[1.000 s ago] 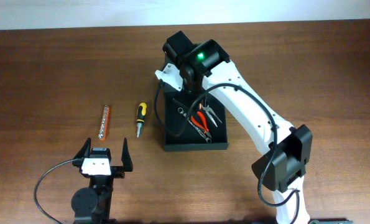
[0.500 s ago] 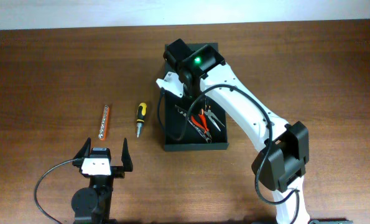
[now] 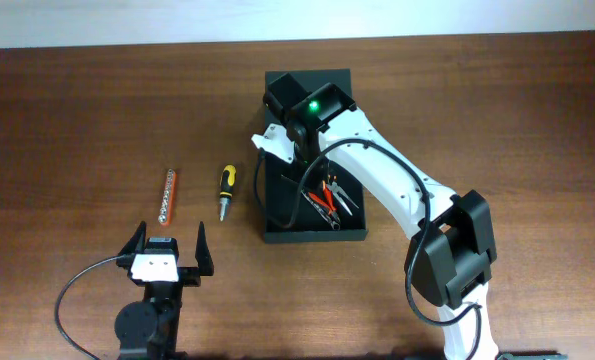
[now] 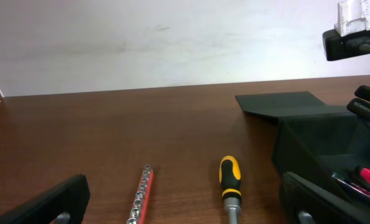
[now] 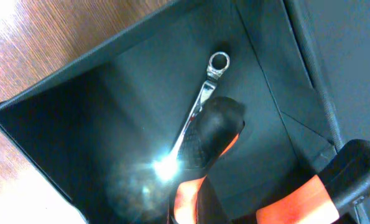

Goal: Pack container
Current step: 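Lower the needle-nose pliers into the box and open the right gripper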

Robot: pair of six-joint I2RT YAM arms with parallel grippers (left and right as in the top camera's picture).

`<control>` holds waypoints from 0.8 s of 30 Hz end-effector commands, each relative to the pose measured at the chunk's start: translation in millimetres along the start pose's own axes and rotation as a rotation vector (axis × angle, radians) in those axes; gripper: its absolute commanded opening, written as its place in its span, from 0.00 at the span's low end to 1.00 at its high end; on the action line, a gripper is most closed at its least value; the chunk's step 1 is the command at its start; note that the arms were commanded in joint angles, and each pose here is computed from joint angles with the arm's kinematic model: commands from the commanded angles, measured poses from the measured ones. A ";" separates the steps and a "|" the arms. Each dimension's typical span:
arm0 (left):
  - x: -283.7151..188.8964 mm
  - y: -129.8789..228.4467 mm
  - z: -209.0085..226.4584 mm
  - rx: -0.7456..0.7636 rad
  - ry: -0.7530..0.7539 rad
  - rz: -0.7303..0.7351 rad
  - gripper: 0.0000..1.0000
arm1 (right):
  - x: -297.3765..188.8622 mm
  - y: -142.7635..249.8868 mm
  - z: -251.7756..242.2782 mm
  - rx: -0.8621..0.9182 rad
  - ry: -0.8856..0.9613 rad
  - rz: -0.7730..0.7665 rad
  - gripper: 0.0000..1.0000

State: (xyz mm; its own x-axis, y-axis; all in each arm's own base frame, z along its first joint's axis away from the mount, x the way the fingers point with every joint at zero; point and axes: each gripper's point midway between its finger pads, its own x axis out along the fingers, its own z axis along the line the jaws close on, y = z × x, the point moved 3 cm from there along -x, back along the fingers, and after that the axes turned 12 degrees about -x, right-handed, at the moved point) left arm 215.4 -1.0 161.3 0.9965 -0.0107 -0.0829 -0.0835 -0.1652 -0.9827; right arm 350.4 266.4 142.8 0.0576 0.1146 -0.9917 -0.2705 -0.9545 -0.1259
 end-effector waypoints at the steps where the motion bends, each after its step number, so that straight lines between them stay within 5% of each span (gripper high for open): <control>1: 0.2 1.8 2.3 -0.010 -0.012 0.000 0.99 | 2.3 -4.8 4.6 -0.028 -0.014 -0.013 0.04; 24: 0.2 1.8 2.3 -0.010 -0.012 0.000 0.99 | 41.3 7.6 14.7 -0.023 -0.063 0.019 0.04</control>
State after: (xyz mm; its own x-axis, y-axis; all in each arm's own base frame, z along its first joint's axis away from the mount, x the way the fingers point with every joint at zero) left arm 215.4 -1.0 161.3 0.9965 -0.0107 -0.0829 -0.0835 -0.1652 -0.9827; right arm 341.6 263.9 105.1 0.0088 0.1072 -0.9942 -0.2660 -0.9582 -0.1057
